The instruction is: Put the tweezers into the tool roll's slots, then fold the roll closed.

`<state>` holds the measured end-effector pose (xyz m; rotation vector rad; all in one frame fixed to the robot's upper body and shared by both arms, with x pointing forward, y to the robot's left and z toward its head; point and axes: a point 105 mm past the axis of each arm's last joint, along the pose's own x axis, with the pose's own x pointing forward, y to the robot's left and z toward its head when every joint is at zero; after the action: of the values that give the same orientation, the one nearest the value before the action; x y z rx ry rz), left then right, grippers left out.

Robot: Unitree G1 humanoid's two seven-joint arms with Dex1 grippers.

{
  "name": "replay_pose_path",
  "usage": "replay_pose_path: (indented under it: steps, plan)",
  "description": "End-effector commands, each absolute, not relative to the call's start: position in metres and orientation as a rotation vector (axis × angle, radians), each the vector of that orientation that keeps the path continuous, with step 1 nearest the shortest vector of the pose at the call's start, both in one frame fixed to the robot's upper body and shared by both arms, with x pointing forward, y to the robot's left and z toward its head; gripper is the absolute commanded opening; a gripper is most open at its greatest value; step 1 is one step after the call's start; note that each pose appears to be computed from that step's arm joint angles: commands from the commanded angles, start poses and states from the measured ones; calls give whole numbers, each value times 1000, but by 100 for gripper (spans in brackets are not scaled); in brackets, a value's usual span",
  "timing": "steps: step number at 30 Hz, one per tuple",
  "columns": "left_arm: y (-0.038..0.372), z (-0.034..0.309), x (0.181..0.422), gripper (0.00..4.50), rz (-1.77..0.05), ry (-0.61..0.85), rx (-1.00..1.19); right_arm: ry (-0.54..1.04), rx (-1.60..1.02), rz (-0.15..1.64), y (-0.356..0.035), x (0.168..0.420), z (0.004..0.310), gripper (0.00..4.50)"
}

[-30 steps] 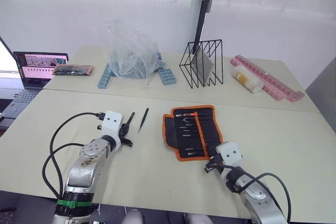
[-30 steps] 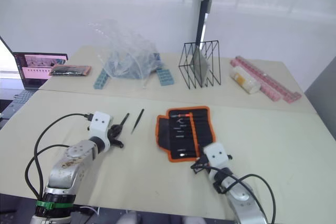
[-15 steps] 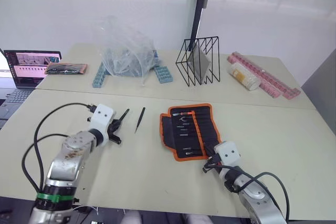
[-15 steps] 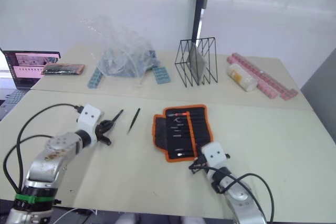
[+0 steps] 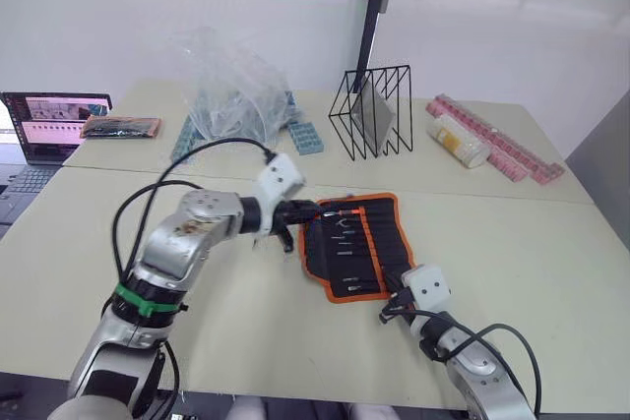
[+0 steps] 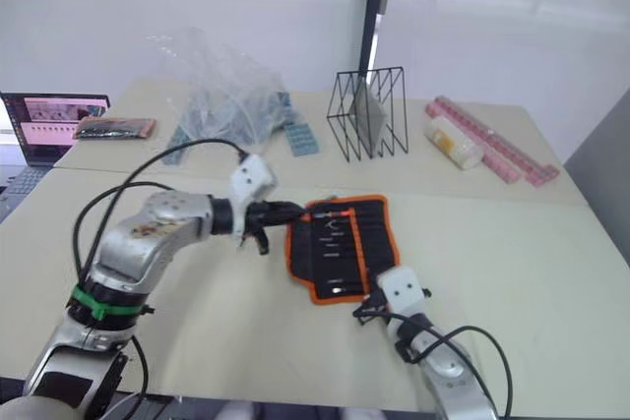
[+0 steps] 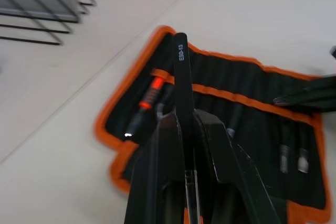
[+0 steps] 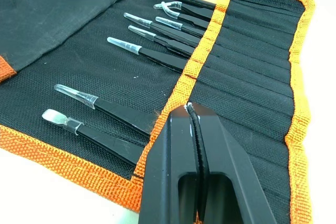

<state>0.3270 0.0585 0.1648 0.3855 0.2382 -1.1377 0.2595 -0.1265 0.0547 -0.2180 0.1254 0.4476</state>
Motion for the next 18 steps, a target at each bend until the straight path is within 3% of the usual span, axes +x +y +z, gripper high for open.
replay_pose_path:
  steps: [1, 4, 18]
  plan:
    - [45, 154, 311, 3, -1256, 293, 480, 278, -206, 430, -131, 246, 20, 0]
    - [42, 141, 303, 3, -1303, 351, 539, 281, -205, 413, -132, 243, 20, 0]
    - [26, 120, 314, 3, -1320, 423, 744, 289, -191, 382, -130, 234, 18, 0]
